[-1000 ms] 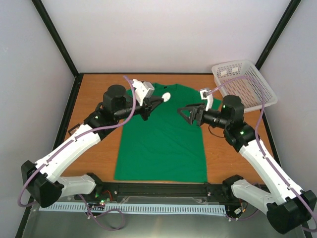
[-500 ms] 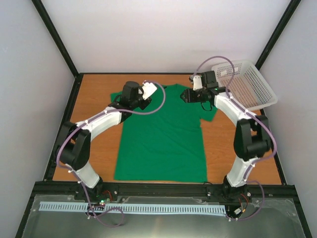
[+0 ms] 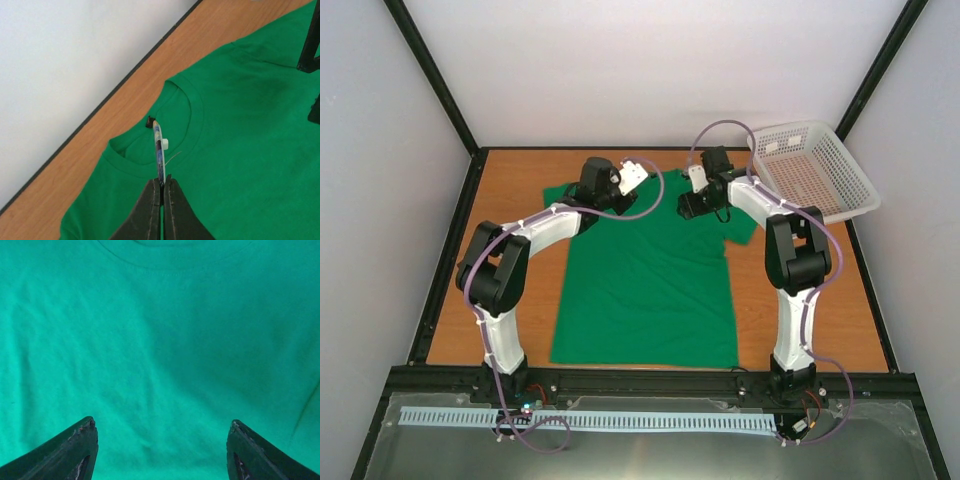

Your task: Pin the brooch onto the clothing

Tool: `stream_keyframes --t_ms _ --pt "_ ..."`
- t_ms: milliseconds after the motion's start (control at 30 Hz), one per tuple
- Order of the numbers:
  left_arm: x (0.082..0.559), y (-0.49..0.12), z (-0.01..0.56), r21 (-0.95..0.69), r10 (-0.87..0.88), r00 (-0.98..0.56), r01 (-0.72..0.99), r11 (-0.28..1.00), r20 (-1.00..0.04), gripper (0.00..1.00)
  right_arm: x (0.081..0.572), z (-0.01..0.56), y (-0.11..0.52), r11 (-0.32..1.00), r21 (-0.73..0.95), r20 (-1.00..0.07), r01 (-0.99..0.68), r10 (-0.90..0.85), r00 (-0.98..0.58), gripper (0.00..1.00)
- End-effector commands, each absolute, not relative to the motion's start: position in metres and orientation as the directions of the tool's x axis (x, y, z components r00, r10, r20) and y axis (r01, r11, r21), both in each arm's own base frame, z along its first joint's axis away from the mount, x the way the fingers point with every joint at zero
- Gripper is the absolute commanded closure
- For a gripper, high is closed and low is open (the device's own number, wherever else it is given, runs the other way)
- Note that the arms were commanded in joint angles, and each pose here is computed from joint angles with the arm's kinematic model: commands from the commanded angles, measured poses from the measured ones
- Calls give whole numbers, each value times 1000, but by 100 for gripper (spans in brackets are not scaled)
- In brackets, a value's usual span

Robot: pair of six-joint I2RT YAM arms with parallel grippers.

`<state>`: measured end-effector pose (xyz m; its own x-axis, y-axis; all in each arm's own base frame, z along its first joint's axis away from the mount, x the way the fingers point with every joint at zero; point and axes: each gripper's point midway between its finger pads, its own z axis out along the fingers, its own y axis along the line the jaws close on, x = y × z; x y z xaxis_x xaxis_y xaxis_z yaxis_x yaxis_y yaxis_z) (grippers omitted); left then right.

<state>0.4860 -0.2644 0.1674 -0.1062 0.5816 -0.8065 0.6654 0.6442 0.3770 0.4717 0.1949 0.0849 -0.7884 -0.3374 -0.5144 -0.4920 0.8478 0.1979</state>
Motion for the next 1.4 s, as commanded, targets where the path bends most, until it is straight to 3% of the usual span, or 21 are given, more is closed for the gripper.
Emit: stream_keyframes --t_ms 0,233,533,700,833,933,1033,1367 --pt "499 -259 182 316 508 -110 666 676 -854 99 475 59 193 862 91 -440 -498 -414 -797 31" --pt "498 -261 179 256 462 -123 695 672 -879 99 488 40 188 876 39 -411 -481 -425 -807 34" --pt "505 -275 161 224 455 -125 738 637 -882 99 485 18 196 846 76 -376 -528 -466 -801 53" --pt "514 -283 151 244 473 -94 761 602 -876 99 477 3 194 845 89 -366 -527 -465 -806 56" --pt "519 -293 140 271 494 -45 792 547 -868 99 475 -13 188 855 70 -332 -514 -466 -820 73" --pt "523 -300 134 312 513 14 808 500 -858 99 479 -4 194 844 92 -367 -529 -465 -806 88" --pt "529 -306 129 326 519 49 827 458 -853 99 488 17 202 832 151 -441 -534 -427 -790 96" --pt "531 -328 117 318 492 136 896 309 -860 99 494 69 204 805 244 -576 -541 -329 -749 97"
